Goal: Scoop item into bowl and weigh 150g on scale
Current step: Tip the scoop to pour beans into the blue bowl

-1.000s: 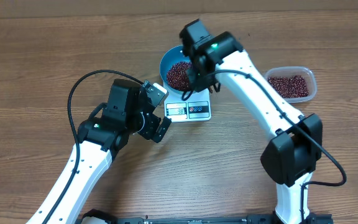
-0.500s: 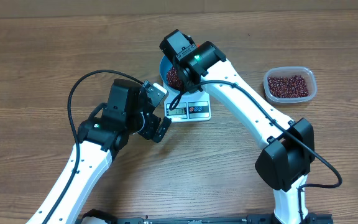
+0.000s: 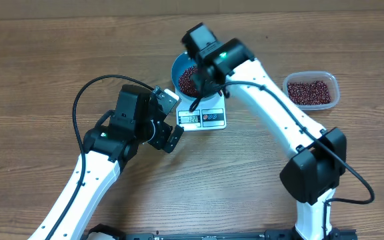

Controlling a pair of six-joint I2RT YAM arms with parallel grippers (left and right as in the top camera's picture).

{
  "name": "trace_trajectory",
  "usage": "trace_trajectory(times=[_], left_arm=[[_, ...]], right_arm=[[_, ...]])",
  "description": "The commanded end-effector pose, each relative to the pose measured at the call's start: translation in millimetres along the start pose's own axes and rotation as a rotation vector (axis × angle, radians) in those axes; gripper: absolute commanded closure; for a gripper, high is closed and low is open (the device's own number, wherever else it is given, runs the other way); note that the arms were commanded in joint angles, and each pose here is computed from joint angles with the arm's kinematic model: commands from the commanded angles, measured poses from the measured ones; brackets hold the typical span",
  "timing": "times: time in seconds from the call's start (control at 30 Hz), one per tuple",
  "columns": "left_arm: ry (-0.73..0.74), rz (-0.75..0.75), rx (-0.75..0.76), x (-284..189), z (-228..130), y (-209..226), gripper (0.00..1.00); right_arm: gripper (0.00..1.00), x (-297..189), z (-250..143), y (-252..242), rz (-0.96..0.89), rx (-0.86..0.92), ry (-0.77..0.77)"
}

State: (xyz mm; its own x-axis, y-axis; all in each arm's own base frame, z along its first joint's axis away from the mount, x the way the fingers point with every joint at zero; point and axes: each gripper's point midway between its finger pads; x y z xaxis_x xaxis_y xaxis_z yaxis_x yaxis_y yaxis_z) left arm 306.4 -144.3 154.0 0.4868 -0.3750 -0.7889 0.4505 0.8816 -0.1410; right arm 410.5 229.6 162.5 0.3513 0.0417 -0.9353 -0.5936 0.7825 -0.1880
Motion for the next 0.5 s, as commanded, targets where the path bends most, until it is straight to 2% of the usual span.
trace_trajectory(times=[0.0,0.13,0.23,0.37,0.47], left_arm=[[0.007,0.008,-0.016,2,-2,3,0.0],[0.008,0.008,-0.016,2,-2,3,0.0],[0.007,0.008,-0.016,2,-2,3,0.01],[0.007,0.008,-0.016,2,-2,3,0.0],[0.007,0.008,-0.016,2,-2,3,0.0]], right_arm=[[0.96,-46,16,-7,0.168,0.056,-0.15],[0.96,-70,12,-32,0.261,0.113,-0.22],[0.96,-86,-2,-64,0.264,0.189,-0.244],[0.96,-97,-37,-111,0.218,0.311,-0.209],[0.96,-94,-76,-145,0.168,0.419,-0.123]])
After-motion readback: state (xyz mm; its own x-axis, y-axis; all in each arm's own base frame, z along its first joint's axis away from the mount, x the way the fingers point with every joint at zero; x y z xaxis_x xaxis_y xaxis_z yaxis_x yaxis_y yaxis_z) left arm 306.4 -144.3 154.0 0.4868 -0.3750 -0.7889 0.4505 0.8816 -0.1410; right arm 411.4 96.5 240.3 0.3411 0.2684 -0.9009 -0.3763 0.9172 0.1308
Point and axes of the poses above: each gripper's point midway between its finger pads, its own x axis out along the fingers, its own y axis along the line the jaws close on, z = x × y, and after that the axes turned 11 degrees about -x, right-handed
